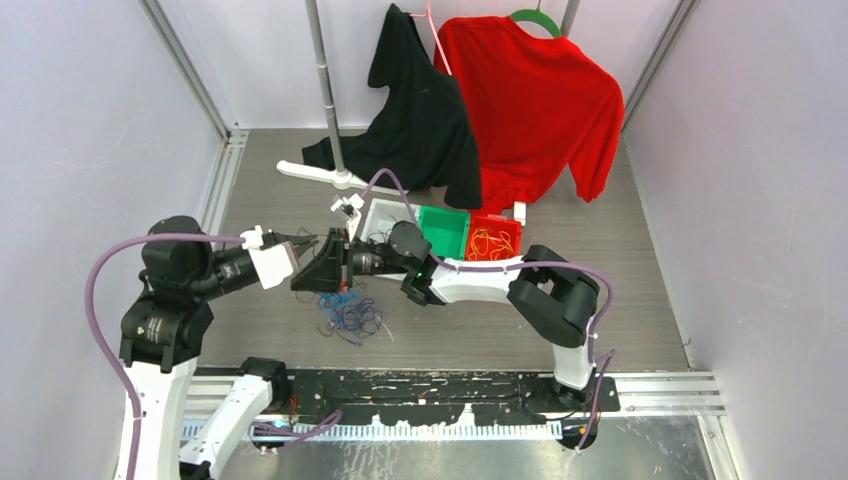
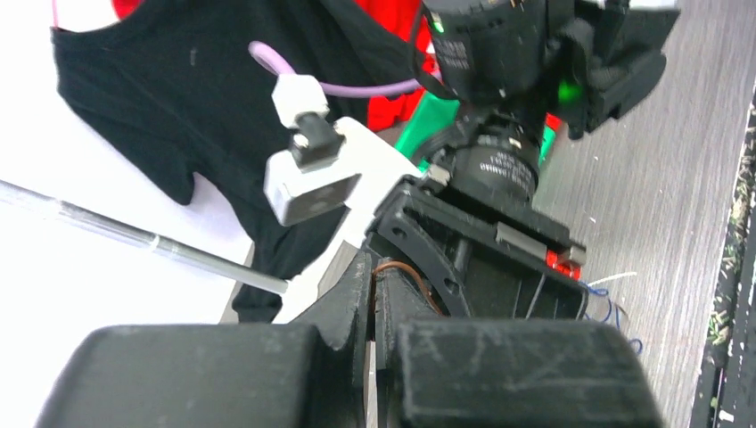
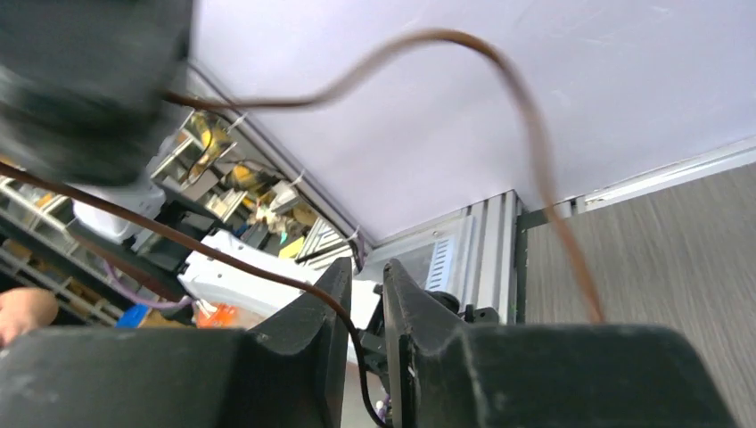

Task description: Untangle the cables

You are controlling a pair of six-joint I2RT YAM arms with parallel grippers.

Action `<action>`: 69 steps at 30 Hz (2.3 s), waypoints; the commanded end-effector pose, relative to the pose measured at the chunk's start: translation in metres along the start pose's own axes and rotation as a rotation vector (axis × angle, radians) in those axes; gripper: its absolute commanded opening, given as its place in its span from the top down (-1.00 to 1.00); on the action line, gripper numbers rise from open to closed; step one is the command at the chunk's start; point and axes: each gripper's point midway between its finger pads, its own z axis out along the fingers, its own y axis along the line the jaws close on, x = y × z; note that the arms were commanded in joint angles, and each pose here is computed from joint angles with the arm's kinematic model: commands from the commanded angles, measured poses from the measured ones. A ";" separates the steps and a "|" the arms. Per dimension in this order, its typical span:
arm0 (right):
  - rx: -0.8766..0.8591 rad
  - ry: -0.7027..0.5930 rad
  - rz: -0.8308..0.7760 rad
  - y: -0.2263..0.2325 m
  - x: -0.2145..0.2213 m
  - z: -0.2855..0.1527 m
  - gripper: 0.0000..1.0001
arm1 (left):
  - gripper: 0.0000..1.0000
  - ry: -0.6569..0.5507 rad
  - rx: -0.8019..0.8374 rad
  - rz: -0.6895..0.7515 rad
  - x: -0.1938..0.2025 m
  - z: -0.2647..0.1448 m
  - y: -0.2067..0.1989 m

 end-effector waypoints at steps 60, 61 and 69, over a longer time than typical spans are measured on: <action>1.416 -0.359 -0.441 -0.078 -0.093 -0.298 -0.19 | 1.00 -0.342 -0.168 -0.338 -0.075 0.095 0.152; 1.431 -0.376 -0.444 -0.075 -0.096 -0.304 -0.19 | 1.00 -0.335 -0.155 -0.346 -0.072 0.103 0.153; 1.468 -0.436 -0.455 -0.065 -0.104 -0.325 -0.18 | 1.00 -0.266 -0.108 -0.397 -0.037 0.152 0.156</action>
